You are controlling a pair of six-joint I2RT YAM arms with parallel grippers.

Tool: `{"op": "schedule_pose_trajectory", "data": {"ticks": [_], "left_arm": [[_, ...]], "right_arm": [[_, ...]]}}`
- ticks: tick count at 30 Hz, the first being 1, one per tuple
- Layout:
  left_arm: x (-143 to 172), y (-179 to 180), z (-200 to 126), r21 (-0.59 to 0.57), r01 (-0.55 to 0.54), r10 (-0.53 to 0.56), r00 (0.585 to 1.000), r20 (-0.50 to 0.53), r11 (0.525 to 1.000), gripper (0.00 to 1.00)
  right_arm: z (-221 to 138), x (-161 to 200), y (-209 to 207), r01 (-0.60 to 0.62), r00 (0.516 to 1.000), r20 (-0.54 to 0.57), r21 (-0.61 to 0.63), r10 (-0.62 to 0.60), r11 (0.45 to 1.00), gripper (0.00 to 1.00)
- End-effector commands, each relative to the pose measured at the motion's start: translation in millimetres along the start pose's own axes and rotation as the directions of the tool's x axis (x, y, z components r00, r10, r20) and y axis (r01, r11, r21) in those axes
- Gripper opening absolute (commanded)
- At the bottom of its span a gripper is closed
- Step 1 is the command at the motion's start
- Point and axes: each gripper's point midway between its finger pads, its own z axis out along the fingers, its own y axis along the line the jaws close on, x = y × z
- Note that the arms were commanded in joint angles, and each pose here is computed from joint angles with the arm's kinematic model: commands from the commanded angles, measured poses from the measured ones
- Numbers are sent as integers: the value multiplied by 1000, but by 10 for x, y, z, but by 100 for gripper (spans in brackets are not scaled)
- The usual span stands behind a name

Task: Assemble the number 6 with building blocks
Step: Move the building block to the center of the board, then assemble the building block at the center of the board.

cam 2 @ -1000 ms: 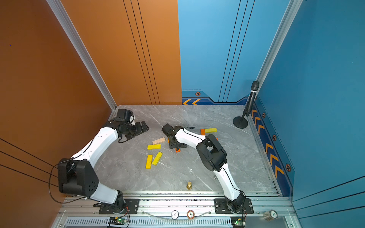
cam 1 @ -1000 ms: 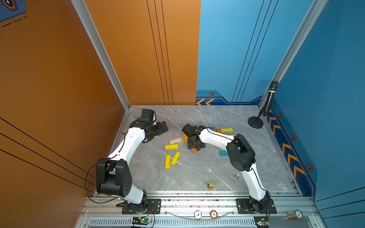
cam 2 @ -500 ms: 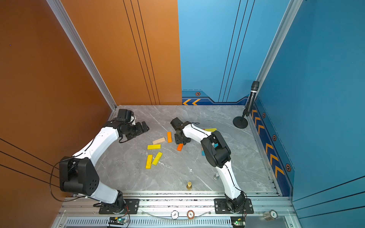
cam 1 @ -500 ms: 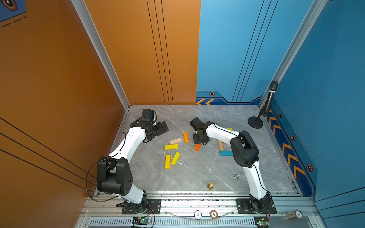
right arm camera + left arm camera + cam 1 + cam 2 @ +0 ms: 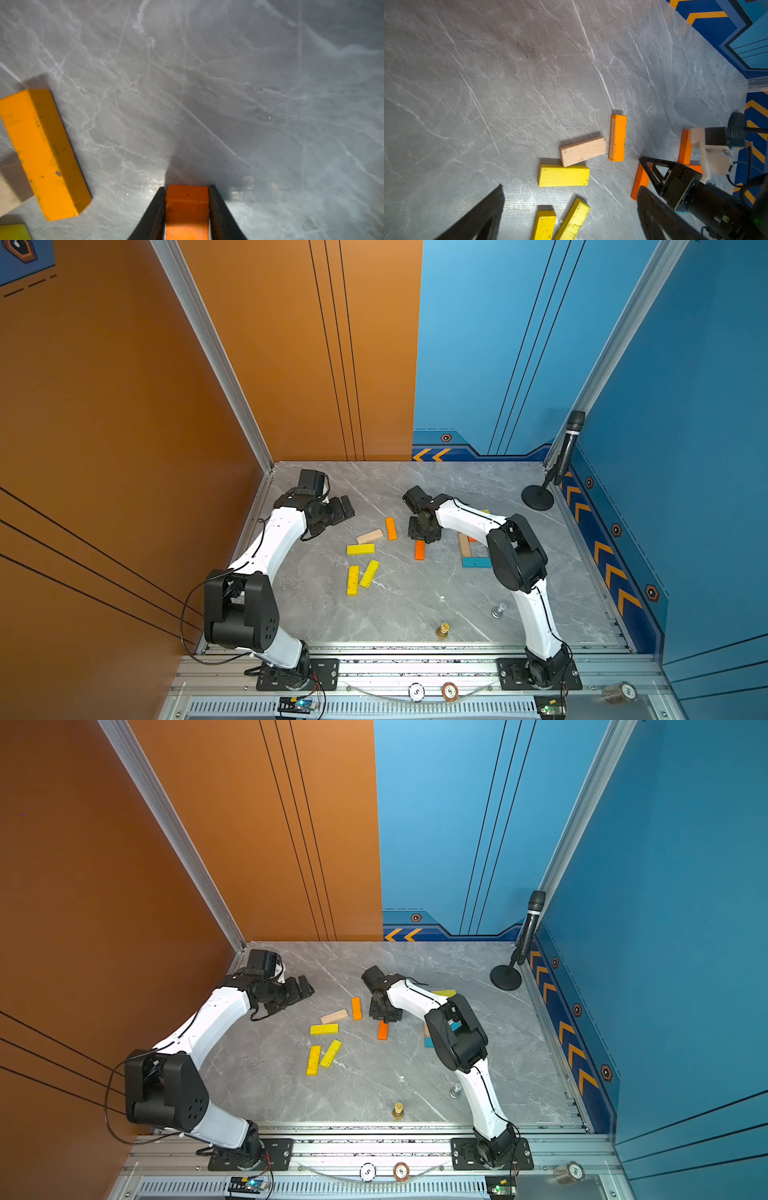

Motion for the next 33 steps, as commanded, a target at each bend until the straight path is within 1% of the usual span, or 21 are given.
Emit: {"op": "schedule_pose_trajectory", "data": {"ticks": [1,5,8,11,14,16,17,19,20,22,23,24,26,28,31,33], "left_arm": [[19,-1,-16,19,16,-16,1000,0,1000,99],[27,-9,-20,23,16,-16,1000,-1,1000,99],[25,-21,-30,26,17,-17,1000,1,1000,99],[26,-32,-38,30,15,-15,1000,4,999,99],[36,-36,-37,29,11,-11,1000,3,1000,99],[43,-40,-40,29,11,-11,1000,1,1000,99],[43,-37,-41,28,10,-10,1000,3,1000,99],[50,-49,-43,31,8,-8,1000,2,999,99],[50,-56,-46,34,7,-7,1000,2,999,99],[49,-73,-51,42,8,-8,1000,2,999,99],[59,-83,-45,45,7,-7,1000,-2,999,99],[57,-91,-46,50,9,-9,1000,-2,999,99],[68,-103,-48,54,8,-8,1000,-6,999,99],[66,-109,-52,55,8,-8,1000,-3,998,99],[71,-128,-59,60,5,-4,1000,-2,998,99],[80,-135,-57,62,3,-3,1000,-4,998,99]], "right_arm": [[215,-3,-221,-158,985,-55,76,162,984,36],[229,-250,-145,-258,966,-2,62,259,964,37],[245,-418,-151,-354,935,41,55,352,934,36],[286,-554,-220,-454,890,74,53,449,890,36],[304,-673,-177,-513,856,80,5,511,858,37],[218,-761,-79,-474,875,94,-27,475,880,40],[148,-794,-73,-448,887,113,-20,447,894,42],[9,-840,-56,-357,925,134,-13,356,934,47],[-38,-825,-79,-327,937,131,3,323,945,49],[-130,-726,-101,-218,971,104,32,214,975,52],[-177,-667,-142,-187,979,94,60,181,981,54],[-220,-575,-153,-131,989,78,77,125,988,55],[-308,-406,-191,-50,997,63,116,43,992,58],[-370,-234,-203,11,999,39,129,-16,992,61],[-423,-43,-207,57,998,11,125,-59,991,61],[-459,4,-155,81,996,12,116,-83,990,61]]}}
